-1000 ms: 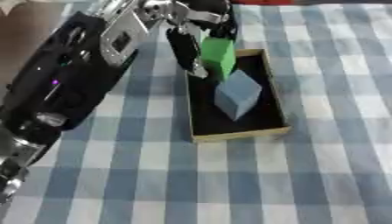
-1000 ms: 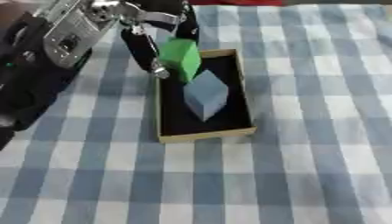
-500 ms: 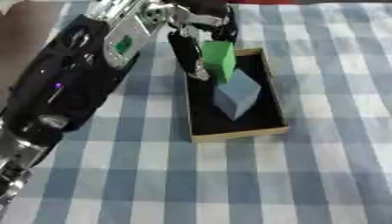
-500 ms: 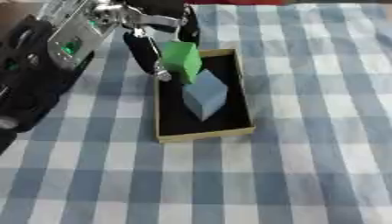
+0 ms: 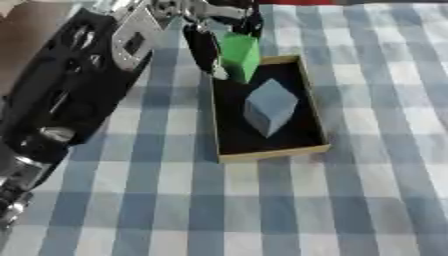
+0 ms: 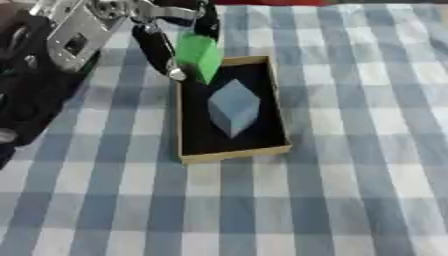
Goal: Pick up objects on the table and place them in the box.
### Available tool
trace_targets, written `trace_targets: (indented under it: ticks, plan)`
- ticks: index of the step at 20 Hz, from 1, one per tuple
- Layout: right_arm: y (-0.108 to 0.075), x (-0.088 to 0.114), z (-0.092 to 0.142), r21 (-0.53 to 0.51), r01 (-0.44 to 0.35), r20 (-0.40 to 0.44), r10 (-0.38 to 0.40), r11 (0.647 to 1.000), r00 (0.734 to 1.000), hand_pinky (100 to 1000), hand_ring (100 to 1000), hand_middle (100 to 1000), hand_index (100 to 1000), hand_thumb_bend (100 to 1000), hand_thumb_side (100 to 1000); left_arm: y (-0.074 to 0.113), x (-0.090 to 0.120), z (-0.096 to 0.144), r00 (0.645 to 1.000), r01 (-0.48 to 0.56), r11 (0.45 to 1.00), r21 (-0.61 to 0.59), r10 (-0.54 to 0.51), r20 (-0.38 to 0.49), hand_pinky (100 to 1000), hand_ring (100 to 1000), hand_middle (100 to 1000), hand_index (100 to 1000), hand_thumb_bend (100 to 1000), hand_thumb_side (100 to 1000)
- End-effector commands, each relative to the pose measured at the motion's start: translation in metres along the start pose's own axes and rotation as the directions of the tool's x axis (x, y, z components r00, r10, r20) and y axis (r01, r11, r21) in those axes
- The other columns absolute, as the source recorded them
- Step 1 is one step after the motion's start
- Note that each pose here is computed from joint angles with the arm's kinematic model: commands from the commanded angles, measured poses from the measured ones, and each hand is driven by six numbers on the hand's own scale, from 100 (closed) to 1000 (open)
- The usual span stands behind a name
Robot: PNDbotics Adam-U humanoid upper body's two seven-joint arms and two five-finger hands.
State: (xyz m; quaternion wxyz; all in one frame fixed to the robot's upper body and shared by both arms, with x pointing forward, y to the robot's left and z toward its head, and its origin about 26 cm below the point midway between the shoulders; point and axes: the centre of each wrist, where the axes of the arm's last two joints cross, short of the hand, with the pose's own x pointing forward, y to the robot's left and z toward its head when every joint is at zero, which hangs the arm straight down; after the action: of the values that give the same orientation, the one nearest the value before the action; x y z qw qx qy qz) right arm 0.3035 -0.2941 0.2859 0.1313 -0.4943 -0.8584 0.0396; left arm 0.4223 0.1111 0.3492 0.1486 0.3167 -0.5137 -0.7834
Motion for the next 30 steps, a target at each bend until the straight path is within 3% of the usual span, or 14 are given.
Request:
trace_targets:
  ticks: [1, 17, 20, 30]
  plan:
    - [-0.007, 0.002, -0.007, -0.018, -0.005, 0.027, 0.005, 1.0, 1.0, 825, 794, 800, 809, 100, 1000, 0.007, -0.016, 0.012, 0.998, 0.061, 0.997, -0.043, -0.063, -0.032, 655, 668, 554, 688, 445, 218]
    - [-0.006, 0.003, -0.009, -0.028, 0.004, 0.022, -0.003, 1.0, 1.0, 824, 793, 799, 808, 100, 1000, -0.025, -0.028, -0.01, 0.999, -0.005, 1.0, -0.004, 0.005, -0.042, 649, 653, 550, 690, 436, 303]
    - [-0.006, 0.003, -0.009, -0.029, 0.005, 0.021, -0.004, 1.0, 1.0, 824, 793, 798, 807, 100, 1000, -0.027, -0.028, -0.011, 0.999, -0.009, 1.0, 0.013, 0.009, -0.044, 656, 662, 562, 703, 463, 348]
    - [-0.006, 0.004, -0.009, -0.028, 0.006, 0.02, -0.006, 1.0, 1.0, 824, 792, 797, 807, 100, 1000, -0.027, -0.026, -0.013, 0.995, 0.06, 0.998, 0.022, -0.058, -0.076, 735, 800, 757, 870, 662, 524]
